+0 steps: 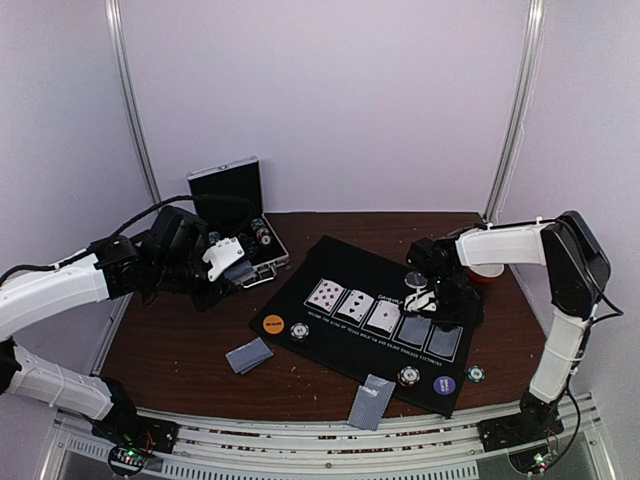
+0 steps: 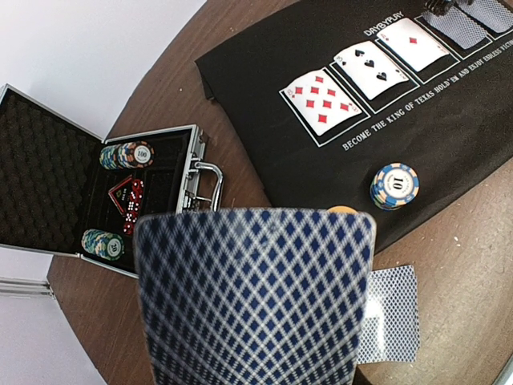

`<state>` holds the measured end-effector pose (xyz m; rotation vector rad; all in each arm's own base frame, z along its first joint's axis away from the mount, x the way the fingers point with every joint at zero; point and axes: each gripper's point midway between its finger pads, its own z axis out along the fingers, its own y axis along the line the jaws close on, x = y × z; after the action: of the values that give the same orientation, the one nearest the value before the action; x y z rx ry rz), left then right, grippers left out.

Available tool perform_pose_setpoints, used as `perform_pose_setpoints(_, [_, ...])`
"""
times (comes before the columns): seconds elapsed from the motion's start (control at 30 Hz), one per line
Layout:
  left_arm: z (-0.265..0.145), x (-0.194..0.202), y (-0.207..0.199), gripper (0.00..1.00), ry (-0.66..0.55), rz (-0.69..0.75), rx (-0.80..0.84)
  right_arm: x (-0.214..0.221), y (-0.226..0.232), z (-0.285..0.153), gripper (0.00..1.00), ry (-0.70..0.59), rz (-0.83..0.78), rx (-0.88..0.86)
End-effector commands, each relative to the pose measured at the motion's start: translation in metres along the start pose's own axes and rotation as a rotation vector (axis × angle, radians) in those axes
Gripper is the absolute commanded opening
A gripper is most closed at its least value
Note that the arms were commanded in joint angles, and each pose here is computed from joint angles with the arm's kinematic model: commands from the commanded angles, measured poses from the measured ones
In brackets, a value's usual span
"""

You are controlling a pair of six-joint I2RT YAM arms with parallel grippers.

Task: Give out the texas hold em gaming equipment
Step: Place the poker card in the community card area, then place the face-down deck piles at the center of the board.

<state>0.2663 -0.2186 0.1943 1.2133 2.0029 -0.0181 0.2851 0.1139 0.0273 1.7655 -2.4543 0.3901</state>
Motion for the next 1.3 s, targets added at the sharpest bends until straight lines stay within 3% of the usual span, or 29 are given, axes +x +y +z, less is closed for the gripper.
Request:
perform_pose_setpoints(0.0, [-0.002, -0.006, 0.005, 0.36, -0.036, -0.011, -0.030, 0.004, -0.022, -0.023, 0.39, -0.027, 0.050, 0.111])
perform_pose_setpoints(0.07, [0.000, -0.002, 0.006, 0.36, -0.019, -0.023, -0.045, 0.001, -0.036, -0.039, 0.55, -0.066, 0.086, 0.175])
perform_pose_setpoints(0.17, [0.008, 0.009, 0.011, 0.36, 0.026, -0.069, -0.068, -0.005, -0.062, -0.078, 0.99, -0.185, 0.171, 0.308])
perform_pose_setpoints(0.37, [0.036, 0.065, 0.044, 0.34, 0.199, -0.403, -0.103, -0.012, -0.100, -0.166, 1.00, -0.521, 0.343, 0.562])
perform_pose_setpoints(0.53, [0.055, 0.114, 0.063, 0.34, 0.285, -0.654, -0.131, -0.007, -0.097, -0.202, 1.00, -0.671, 0.365, 0.619])
perform_pose_setpoints(0.67, [0.071, 0.150, 0.079, 0.34, 0.331, -0.804, -0.175, -0.005, -0.089, -0.200, 1.00, -0.674, 0.350, 0.593])
perform_pose_setpoints(0.9, [0.091, 0.184, 0.086, 0.38, 0.414, -0.917, -0.190, 0.002, -0.080, -0.190, 1.00, -0.652, 0.343, 0.577])
perform_pose_setpoints(1.13, [0.107, 0.212, 0.061, 0.50, 0.528, -0.946, -0.133, -0.001, -0.076, -0.189, 1.00, -0.681, 0.337, 0.573])
perform_pose_setpoints(1.27, [0.106, 0.214, 0.063, 0.65, 0.537, -0.942, -0.150, 0.001, -0.075, -0.187, 1.00, -0.676, 0.331, 0.574])
